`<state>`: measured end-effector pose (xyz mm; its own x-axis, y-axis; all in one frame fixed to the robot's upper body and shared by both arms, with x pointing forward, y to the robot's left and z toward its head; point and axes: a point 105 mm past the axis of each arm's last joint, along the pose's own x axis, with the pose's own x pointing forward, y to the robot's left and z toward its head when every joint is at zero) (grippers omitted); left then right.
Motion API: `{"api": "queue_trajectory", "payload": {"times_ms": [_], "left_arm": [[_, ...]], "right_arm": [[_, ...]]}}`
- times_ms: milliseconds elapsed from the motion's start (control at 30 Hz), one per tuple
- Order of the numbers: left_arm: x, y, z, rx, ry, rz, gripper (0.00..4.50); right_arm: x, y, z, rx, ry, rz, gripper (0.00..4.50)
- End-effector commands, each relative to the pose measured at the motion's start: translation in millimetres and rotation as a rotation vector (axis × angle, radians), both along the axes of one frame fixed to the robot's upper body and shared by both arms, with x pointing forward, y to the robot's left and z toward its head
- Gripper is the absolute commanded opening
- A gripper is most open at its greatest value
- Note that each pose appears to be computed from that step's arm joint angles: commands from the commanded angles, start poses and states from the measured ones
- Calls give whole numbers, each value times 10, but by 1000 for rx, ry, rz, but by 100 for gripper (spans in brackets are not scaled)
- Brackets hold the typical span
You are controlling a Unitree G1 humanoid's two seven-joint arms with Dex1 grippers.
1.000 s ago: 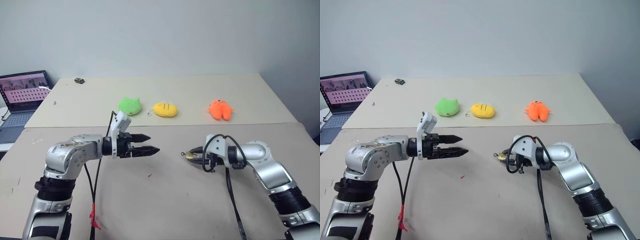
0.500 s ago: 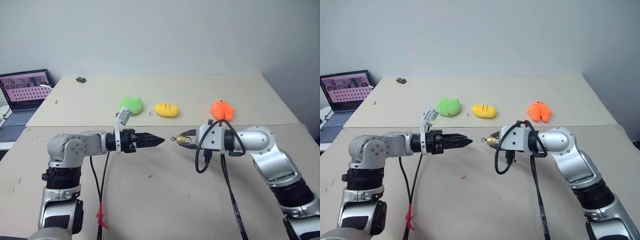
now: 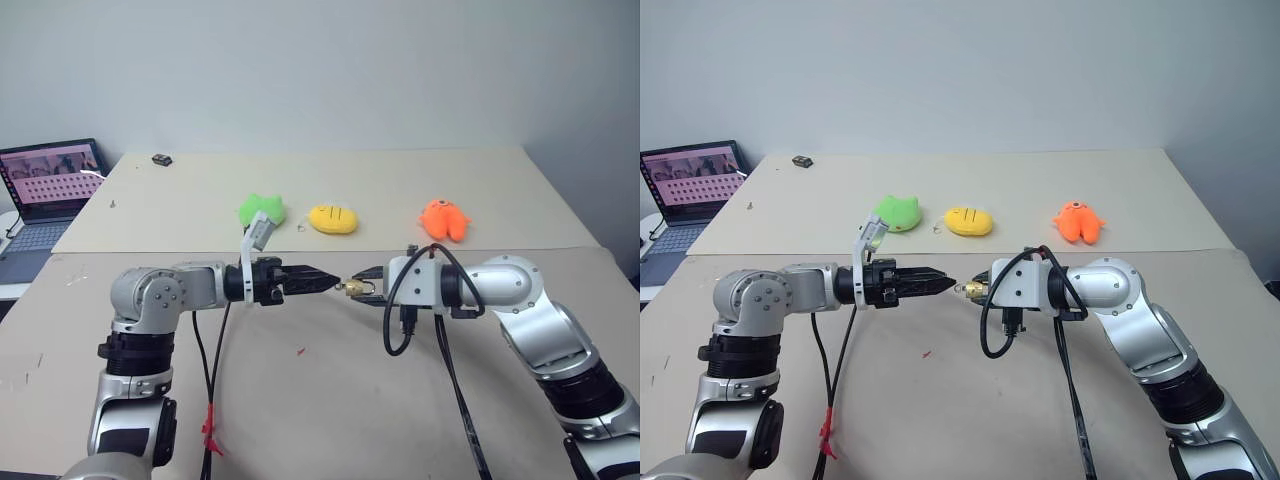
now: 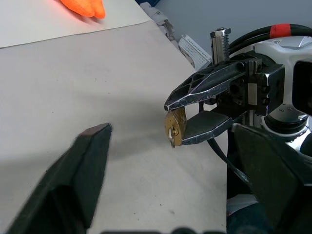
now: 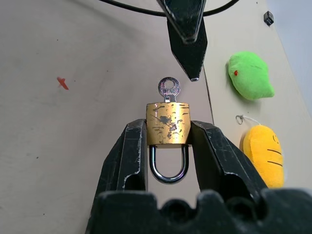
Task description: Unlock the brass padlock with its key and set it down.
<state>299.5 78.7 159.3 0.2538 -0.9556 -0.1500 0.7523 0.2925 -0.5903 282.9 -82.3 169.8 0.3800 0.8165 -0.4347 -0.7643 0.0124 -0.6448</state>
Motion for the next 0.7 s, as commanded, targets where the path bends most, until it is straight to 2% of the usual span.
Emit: {"api": "queue_trajectory", "payload": {"times_ms": [33, 167, 700], "left_arm": [[28, -9, 73, -1, -52, -1, 235], [25, -48, 56, 1, -51, -17, 91], [61, -107, 106, 0, -65, -33, 91]], "right_arm": [[27, 16, 176, 9, -67, 4, 90], [45, 10, 248, 11, -85, -1, 90], [15, 27, 299, 11, -84, -6, 90]]}}
